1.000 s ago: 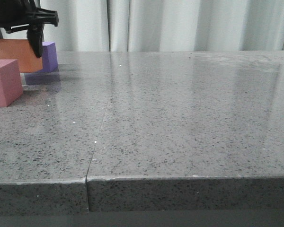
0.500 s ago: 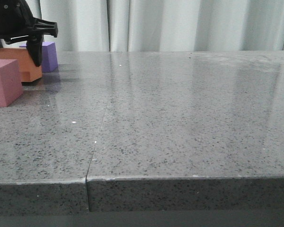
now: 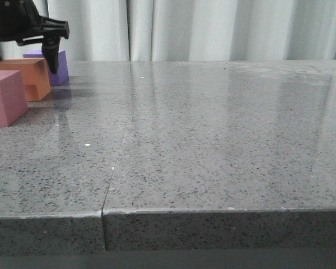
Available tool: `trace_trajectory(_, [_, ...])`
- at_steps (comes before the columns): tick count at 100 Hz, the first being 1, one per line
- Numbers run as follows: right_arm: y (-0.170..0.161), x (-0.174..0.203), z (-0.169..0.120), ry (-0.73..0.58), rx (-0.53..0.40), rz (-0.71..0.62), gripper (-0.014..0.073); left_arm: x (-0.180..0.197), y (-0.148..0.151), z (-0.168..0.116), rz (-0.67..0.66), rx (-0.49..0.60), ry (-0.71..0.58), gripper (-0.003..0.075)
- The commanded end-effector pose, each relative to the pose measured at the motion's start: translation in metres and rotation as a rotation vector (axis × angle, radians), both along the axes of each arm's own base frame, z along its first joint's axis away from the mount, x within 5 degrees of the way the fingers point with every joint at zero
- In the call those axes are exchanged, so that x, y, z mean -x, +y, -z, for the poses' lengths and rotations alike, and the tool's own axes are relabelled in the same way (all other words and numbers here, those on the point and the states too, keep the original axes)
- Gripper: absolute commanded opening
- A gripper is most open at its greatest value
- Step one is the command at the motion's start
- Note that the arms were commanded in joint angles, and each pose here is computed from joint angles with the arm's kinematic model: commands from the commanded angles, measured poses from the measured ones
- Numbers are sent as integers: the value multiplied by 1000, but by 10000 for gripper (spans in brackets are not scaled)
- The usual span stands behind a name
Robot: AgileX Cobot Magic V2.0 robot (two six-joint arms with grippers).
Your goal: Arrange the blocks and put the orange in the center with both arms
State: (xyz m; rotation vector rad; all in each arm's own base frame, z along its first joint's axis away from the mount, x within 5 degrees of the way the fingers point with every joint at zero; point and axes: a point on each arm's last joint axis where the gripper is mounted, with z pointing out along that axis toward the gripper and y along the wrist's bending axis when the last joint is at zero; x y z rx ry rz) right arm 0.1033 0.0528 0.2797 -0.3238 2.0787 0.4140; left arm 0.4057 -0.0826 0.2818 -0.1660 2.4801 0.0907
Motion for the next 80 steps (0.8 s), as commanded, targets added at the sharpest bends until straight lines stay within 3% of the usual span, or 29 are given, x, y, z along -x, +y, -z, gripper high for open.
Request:
trace_trajectory(1, [0,-3,-14,-94,-33,8,-69,10,3,-49,12,48,-173,640])
trace_trajectory(18, [0,-3,-14,-94,-33,8,-69,26,7,-74,12,63,-234,631])
trace_trajectory(26, [0,-3,-14,-94,-33,8,-69,36,9,-86,12,70,-262,582])
trace_trajectory(33, [0,-3,-14,-94,-33,8,-69,46,12,-94,16,75,-286,494])
trace_trajectory(48, [0,-3,-14,-94,-33,8,-69,69,17,-103,36,89,-339,190])
trace_trajectory(61, [0,-3,-14,-94,-33,8,-69,90,21,-104,50,99,-368,-22])
trace_trajectory(80, [0,-3,-14,-94,-33,8,-69,121,28,-105,55,107,-385,-20])
